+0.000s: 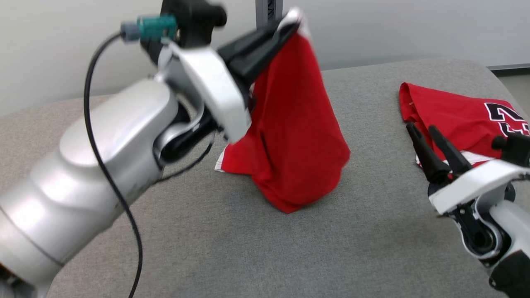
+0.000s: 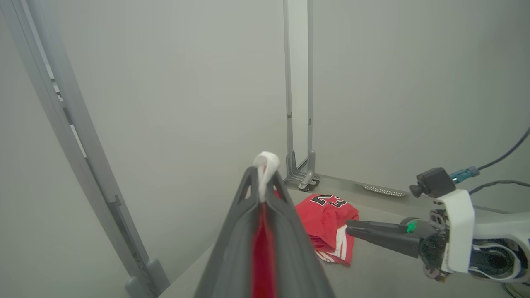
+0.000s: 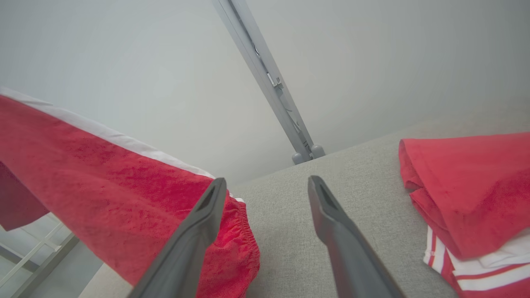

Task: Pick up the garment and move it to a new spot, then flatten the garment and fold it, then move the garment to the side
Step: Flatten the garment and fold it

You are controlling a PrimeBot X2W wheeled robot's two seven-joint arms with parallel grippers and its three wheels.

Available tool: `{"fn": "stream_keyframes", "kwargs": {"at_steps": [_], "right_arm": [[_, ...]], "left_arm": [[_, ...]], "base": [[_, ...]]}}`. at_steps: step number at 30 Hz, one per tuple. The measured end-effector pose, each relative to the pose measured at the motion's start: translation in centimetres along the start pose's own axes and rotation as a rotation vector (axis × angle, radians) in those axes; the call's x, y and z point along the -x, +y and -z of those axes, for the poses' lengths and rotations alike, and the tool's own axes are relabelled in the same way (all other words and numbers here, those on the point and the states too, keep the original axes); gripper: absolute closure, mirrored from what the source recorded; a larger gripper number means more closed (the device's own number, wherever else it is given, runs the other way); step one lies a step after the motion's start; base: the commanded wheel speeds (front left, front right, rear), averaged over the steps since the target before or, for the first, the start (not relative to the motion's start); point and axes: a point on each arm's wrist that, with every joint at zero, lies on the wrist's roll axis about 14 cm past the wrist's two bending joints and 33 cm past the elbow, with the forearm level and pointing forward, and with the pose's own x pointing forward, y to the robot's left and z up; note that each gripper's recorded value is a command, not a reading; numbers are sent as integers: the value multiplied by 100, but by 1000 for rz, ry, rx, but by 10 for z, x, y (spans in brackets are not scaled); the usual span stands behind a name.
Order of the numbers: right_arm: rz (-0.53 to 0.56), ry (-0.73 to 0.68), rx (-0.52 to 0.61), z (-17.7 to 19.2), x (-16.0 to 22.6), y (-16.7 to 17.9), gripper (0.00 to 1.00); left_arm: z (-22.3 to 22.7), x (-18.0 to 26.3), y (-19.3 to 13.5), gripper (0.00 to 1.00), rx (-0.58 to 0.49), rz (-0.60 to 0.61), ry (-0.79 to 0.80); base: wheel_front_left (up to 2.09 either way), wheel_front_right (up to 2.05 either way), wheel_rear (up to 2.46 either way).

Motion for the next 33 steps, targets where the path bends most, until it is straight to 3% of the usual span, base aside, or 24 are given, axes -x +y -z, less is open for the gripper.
{"fn": "stream_keyframes", "kwargs": {"at_steps": [7,12,20,26,33], "right_arm": [[7,-28,-5,10,12,0,0],[26,-24,-39,28,22,0,0],[31,-1,-64,48,31,2,0],[47,-37,-13,40,37,-3,0],[102,-117,2,32,48,-7,0]], "left_arm": [[85,45,7,100,104,-67,170],[168,98,14,100,195,-218,318],[249,172,20,100,312,-460,458],[258,196,48,100,326,-685,428],[243,205,53,100,332,-802,303]], "base": [[0,0,0],[0,0,0],[0,0,0],[0,0,0],[0,0,0]]}}
